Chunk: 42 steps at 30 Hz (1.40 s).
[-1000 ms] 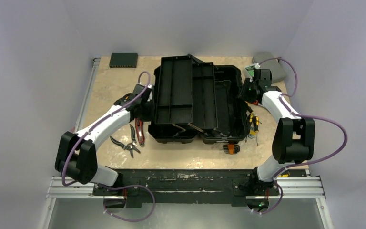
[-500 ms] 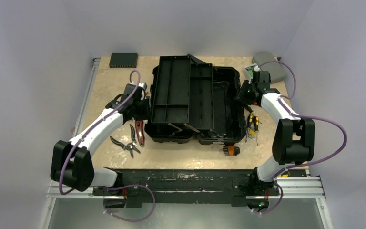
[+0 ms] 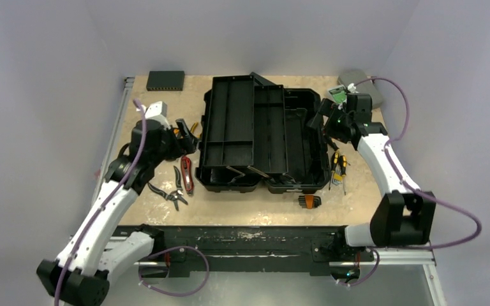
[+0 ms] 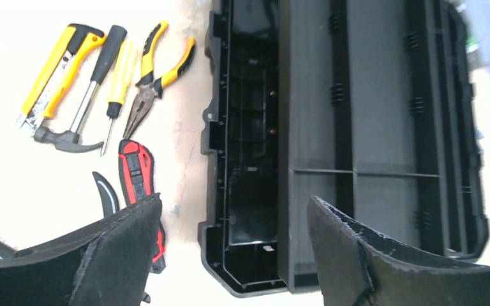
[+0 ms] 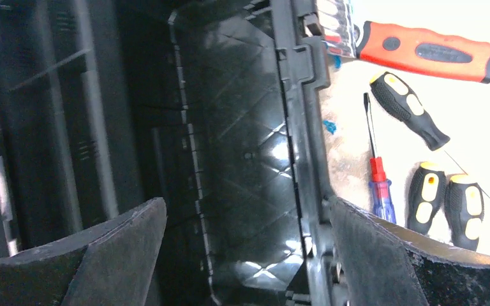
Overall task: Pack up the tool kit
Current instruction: Open the toolbox at the center of the board, then adjust the toolbox at the center of the board.
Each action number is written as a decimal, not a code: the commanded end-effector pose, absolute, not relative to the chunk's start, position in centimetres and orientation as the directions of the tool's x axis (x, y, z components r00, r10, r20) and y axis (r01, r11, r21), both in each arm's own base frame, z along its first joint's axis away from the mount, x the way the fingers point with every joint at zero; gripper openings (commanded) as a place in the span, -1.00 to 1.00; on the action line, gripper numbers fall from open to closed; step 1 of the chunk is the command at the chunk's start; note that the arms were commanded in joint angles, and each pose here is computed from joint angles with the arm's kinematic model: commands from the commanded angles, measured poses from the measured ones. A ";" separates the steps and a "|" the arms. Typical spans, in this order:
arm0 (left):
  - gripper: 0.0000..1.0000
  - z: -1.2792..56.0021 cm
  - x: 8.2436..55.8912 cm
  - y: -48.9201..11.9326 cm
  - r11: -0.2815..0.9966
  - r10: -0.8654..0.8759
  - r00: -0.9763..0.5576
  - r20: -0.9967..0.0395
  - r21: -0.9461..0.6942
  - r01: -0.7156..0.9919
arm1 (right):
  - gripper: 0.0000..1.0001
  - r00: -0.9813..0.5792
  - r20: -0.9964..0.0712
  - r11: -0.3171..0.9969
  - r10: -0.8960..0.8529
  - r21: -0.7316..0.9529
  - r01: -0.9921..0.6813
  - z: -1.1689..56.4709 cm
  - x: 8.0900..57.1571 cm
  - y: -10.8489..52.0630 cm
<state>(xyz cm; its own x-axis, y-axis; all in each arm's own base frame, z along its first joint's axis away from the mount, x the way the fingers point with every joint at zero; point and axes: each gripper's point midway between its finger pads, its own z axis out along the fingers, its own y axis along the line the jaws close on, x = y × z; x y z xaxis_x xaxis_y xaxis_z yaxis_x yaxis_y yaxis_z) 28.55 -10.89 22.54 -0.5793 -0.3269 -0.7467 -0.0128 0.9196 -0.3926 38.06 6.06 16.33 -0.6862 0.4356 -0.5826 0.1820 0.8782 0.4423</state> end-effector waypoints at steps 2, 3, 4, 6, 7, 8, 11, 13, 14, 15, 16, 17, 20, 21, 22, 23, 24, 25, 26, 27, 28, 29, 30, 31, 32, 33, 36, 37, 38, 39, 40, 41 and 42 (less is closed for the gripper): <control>0.79 22.8 25.8 -9.8 0.887 -0.413 -0.515 -0.751 -0.459 -0.042 | 0.98 -0.640 -0.657 0.887 0.399 0.452 0.090 21.6 35.3 6.7; 0.86 22.5 25.3 -9.3 0.889 -0.418 -0.509 -0.753 -0.455 -0.056 | 0.98 -0.641 -0.665 0.893 0.382 0.445 0.071 21.9 34.7 7.0; 0.90 22.2 24.9 -8.7 0.891 -0.424 -0.499 -0.756 -0.446 -0.081 | 0.98 -0.642 -0.674 0.899 0.366 0.435 0.057 22.1 34.1 7.5; 0.98 21.6 24.0 -7.2 0.893 -0.441 -0.484 -0.756 -0.425 -0.150 | 0.98 -0.645 -0.692 0.913 0.324 0.407 0.023 22.2 32.7 8.9; 1.00 21.4 23.6 -6.5 0.892 -0.449 -0.477 -0.756 -0.414 -0.183 | 0.98 -0.641 -0.705 0.918 0.303 0.396 -0.001 22.4 31.9 9.9; 1.00 21.2 23.2 -5.9 0.890 -0.456 -0.472 -0.755 -0.404 -0.213 | 0.98 -0.646 -0.708 0.921 0.284 0.388 -0.021 22.3 31.1 10.8; 1.00 20.6 22.1 -4.2 0.859 -0.509 -0.430 -0.746 -0.408 -0.309 | 0.98 -0.653 -0.721 0.928 0.234 0.365 -0.071 21.6 28.6 13.0; 1.00 20.2 21.5 -3.9 0.836 -0.544 -0.403 -0.736 -0.436 -0.332 | 0.98 -0.655 -0.725 0.939 0.211 0.336 -0.070 20.8 27.1 13.3; 0.99 20.1 21.3 -4.1 0.828 -0.558 -0.394 -0.731 -0.460 -0.320 | 0.98 -0.661 -0.723 0.942 0.198 0.327 -0.076 20.3 26.4 13.5; 0.98 19.7 21.2 -4.4 0.822 -0.568 -0.396 -0.721 -0.479 -0.308 | 0.98 -0.673 -0.717 0.945 0.185 0.317 -0.077 19.6 25.6 13.6; 0.97 19.5 21.0 -4.8 0.813 -0.582 -0.398 -0.709 -0.499 -0.300 | 0.98 -0.685 -0.708 0.947 0.174 0.310 -0.080 18.9 24.9 13.8; 0.96 18.9 20.8 -5.2 0.805 -0.594 -0.410 -0.692 -0.515 -0.295 | 0.98 -0.697 -0.699 0.948 0.160 0.305 -0.088 18.2 24.1 14.0; 0.95 17.3 20.6 -6.6 0.790 -0.608 -0.471 -0.639 -0.546 -0.278 | 0.98 -0.735 -0.668 0.950 0.117 0.291 -0.113 15.8 22.0 14.9; 0.95 16.6 20.5 -7.2 0.787 -0.609 -0.499 -0.617 -0.552 -0.277 | 0.98 -0.753 -0.651 0.952 0.091 0.280 -0.127 14.6 21.1 15.3; 0.95 16.1 20.4 -7.8 0.784 -0.606 -0.526 -0.597 -0.559 -0.270 | 0.98 -0.766 -0.640 0.951 0.065 0.272 -0.147 13.8 20.4 15.7; 0.94 15.5 20.3 -8.6 0.781 -0.600 -0.561 -0.571 -0.569 -0.256 | 0.97 -0.777 -0.628 0.952 0.040 0.261 -0.162 12.9 19.8 16.1; 0.93 15.1 20.2 -9.2 0.777 -0.596 -0.584 -0.551 -0.579 -0.247 | 0.98 -0.788 -0.615 0.954 0.016 0.246 -0.173 12.0 19.4 16.4; 0.92 14.5 20.1 -9.7 0.773 -0.593 -0.605 -0.531 -0.587 -0.243 | 0.98 -0.796 -0.605 0.955 -0.002 0.234 -0.180 11.3 19.1 16.7; 0.92 14.0 20.1 -10.0 0.770 -0.591 -0.619 -0.517 -0.591 -0.242 | 0.97 -0.802 -0.598 0.959 -0.013 0.221 -0.180 10.8 18.9 16.9; 0.91 13.5 20.2 -10.3 0.767 -0.591 -0.629 -0.506 -0.593 -0.244 | 0.97 -0.803 -0.595 0.961 -0.023 0.208 -0.182 10.6 18.9 17.1; 0.91 13.0 20.3 -10.3 0.766 -0.592 -0.632 -0.500 -0.592 -0.250 | 0.97 -0.802 -0.597 0.963 -0.029 0.197 -0.182 10.5 18.9 17.2; 0.90 12.7 20.3 -10.9 0.760 -0.588 -0.648 -0.485 -0.605 -0.237 | 0.97 -0.800 -0.599 0.965 -0.033 0.189 -0.181 10.4 19.0 17.3; 0.89 12.4 20.3 -11.3 0.757 -0.581 -0.662 -0.473 -0.614 -0.226 | 0.97 -0.795 -0.605 0.966 -0.032 0.185 -0.179 10.5 19.2 17.3; 0.88 12.2 20.5 -11.9 0.752 -0.574 -0.674 -0.465 -0.626 -0.209 | 0.97 -0.791 -0.611 0.969 -0.031 0.176 -0.174 10.4 19.4 17.3; 0.87 11.9 20.6 -12.5 0.747 -0.563 -0.691 -0.453 -0.637 -0.190 | 0.97 -0.787 -0.616 0.973 -0.031 0.162 -0.166 10.3 19.7 17.2; 0.85 12.0 21.0 -13.1 0.738 -0.553 -0.701 -0.450 -0.655 -0.163 | 0.97 -0.782 -0.623 0.977 -0.031 0.147 -0.156 10.3 20.1 17.0; 0.82 11.4 21.4 -14.3 0.728 -0.531 -0.733 -0.425 -0.671 -0.139 | 0.96 -0.788 -0.615 0.983 -0.024 0.127 -0.129 9.9 20.6 17.1; 0.81 11.2 21.6 -14.5 0.727 -0.528 -0.738 -0.420 -0.673 -0.137 | 0.96 -0.788 -0.615 0.981 -0.031 0.132 -0.141 9.8 20.8 17.5; 0.80 11.1 21.8 -14.6 0.727 -0.524 -0.741 -0.420 -0.674 -0.132 | 0.96 -0.788 -0.614 0.981 -0.040 0.127 -0.149 9.6 21.0 17.7; 0.80 11.0 21.9 -14.6 0.728 -0.524 -0.741 -0.420 -0.672 -0.135 | 0.96 -0.786 -0.616 0.982 -0.044 0.117 -0.146 9.6 21.2 17.7; 0.79 10.9 22.1 -14.5 0.731 -0.526 -0.739 -0.422 -0.668 -0.139 | 0.96 -0.782 -0.621 0.984 -0.048 0.106 -0.145 9.6 21.5 17.7; 0.78 10.9 22.2 -14.5 0.734 -0.526 -0.736 -0.427 -0.664 -0.140 | 0.96 -0.775 -0.629 0.985 -0.053 0.095 -0.144 9.8 21.9 17.7; 0.78 10.8 22.3 -14.4 0.737 -0.527 -0.733 -0.429 -0.661 -0.143 | 0.96 -0.770 -0.635 0.987 -0.060 0.076 -0.139 9.8 22.3 17.5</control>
